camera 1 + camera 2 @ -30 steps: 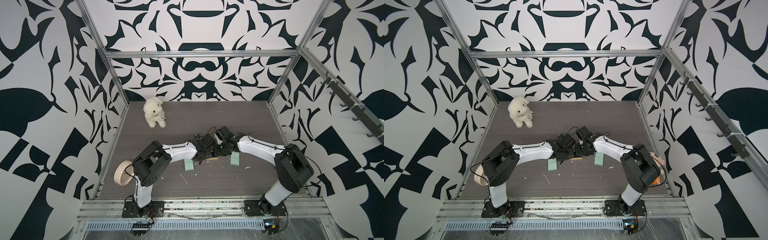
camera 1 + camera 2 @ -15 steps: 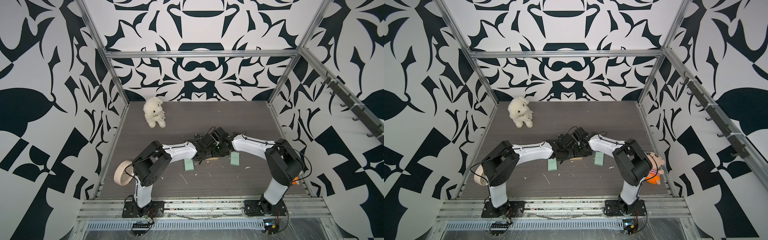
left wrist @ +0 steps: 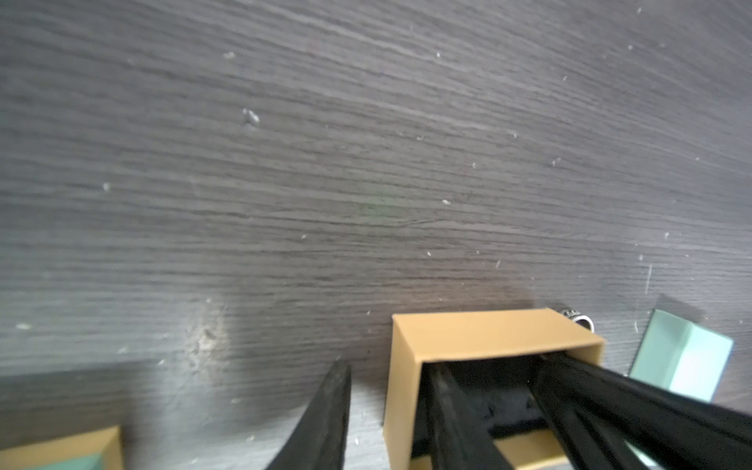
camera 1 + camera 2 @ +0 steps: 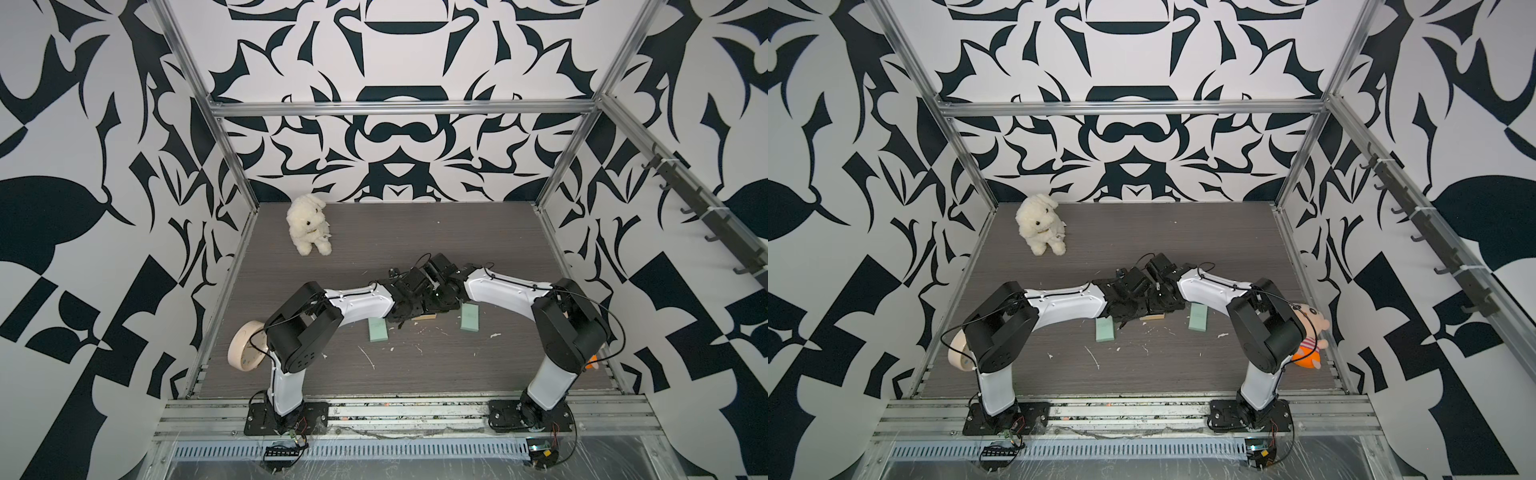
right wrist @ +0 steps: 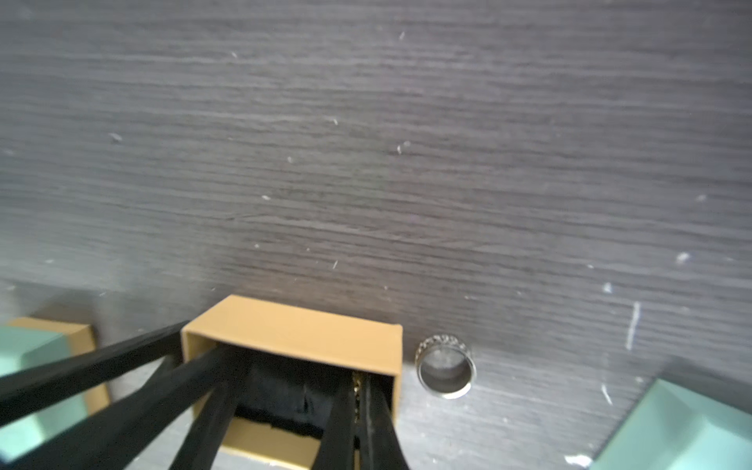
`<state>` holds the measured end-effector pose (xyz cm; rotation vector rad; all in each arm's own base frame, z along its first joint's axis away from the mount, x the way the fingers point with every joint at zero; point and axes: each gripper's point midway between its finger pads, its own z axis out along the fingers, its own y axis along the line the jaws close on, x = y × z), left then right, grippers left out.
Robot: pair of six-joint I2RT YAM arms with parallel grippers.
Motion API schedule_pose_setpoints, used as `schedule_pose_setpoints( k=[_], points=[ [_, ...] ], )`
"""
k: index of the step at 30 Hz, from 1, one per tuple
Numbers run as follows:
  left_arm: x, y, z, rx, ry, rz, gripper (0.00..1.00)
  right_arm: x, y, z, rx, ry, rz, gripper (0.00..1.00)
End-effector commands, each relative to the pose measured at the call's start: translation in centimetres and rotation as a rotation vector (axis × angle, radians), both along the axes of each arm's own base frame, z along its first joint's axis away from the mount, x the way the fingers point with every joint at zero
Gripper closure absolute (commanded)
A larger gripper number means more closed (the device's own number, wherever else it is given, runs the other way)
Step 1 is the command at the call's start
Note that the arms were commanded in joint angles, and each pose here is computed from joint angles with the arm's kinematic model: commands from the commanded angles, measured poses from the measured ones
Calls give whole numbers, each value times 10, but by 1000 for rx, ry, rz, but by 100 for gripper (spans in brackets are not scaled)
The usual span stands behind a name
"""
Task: Take the rings out of the lift-off lid box
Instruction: Take out the ring from the jewelry box, then place the ring at the center of the board.
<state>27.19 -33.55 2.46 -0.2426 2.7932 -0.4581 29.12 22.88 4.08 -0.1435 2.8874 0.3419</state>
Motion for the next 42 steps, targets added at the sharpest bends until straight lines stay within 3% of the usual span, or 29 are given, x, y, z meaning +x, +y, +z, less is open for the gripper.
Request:
schedule_pose_setpoints(
  k=[1, 16, 25, 34, 42],
  points=[
    [-24, 29, -37, 122, 109, 4, 65, 3, 6, 27, 39, -50, 13, 97],
    [-25, 31, -42, 155, 124, 1, 65, -3, 7, 41, 89, -74, 37, 97],
    [-20, 28, -32, 140, 105, -6, 63, -5, -38, 33, 89, -64, -59, 97],
    [-10, 15, -12, 114, 70, -26, 54, -21, -54, 9, 72, -27, -87, 97],
    [-5, 15, 20, 78, 20, -9, 33, -26, -55, -9, 75, 1, -97, 96]
  ],
)
